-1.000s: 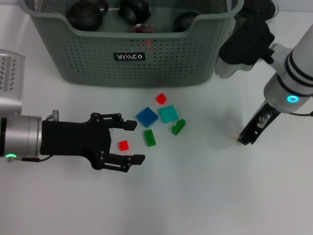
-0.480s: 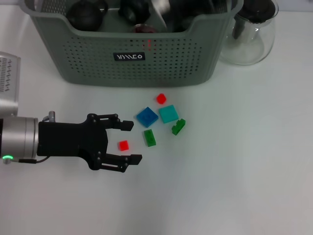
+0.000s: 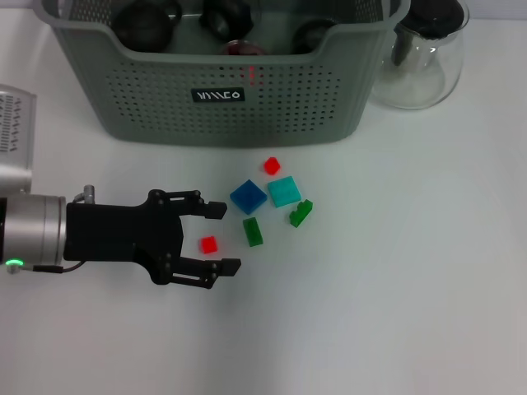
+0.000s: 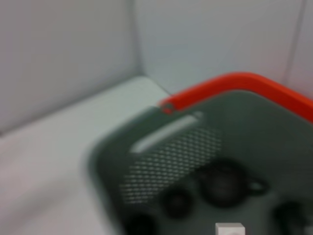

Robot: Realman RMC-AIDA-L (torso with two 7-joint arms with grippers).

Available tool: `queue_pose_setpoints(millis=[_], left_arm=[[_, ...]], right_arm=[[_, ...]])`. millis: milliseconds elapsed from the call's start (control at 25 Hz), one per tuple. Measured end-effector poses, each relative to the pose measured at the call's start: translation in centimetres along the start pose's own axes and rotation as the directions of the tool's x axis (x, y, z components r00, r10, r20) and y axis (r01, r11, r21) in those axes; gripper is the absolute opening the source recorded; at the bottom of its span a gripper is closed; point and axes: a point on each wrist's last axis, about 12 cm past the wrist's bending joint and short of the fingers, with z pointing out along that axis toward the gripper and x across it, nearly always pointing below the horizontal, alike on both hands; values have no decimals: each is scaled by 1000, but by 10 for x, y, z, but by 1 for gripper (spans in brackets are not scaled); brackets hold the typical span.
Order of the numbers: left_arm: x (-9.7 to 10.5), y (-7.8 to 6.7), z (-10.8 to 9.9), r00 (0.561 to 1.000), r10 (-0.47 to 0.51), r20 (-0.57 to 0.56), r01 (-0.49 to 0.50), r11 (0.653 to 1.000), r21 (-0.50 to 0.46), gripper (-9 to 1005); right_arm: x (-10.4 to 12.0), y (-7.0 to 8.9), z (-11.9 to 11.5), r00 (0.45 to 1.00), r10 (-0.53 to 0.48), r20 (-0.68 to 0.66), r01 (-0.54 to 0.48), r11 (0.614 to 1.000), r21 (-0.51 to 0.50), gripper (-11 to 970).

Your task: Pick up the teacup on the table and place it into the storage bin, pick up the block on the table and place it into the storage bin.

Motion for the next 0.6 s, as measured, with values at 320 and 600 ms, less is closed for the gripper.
queue_pose_setpoints(millis=[320,600], left_arm=[[0,1,1,1000,1,0,-1,1000,0,847],[-1,1,1,1000,1,2,-1,1000,0,847]], right_arm=[[21,-1,55,995,-63,-75,73,988,135,201],[32,-8,61,997,-55,-62,65,983,174,263]])
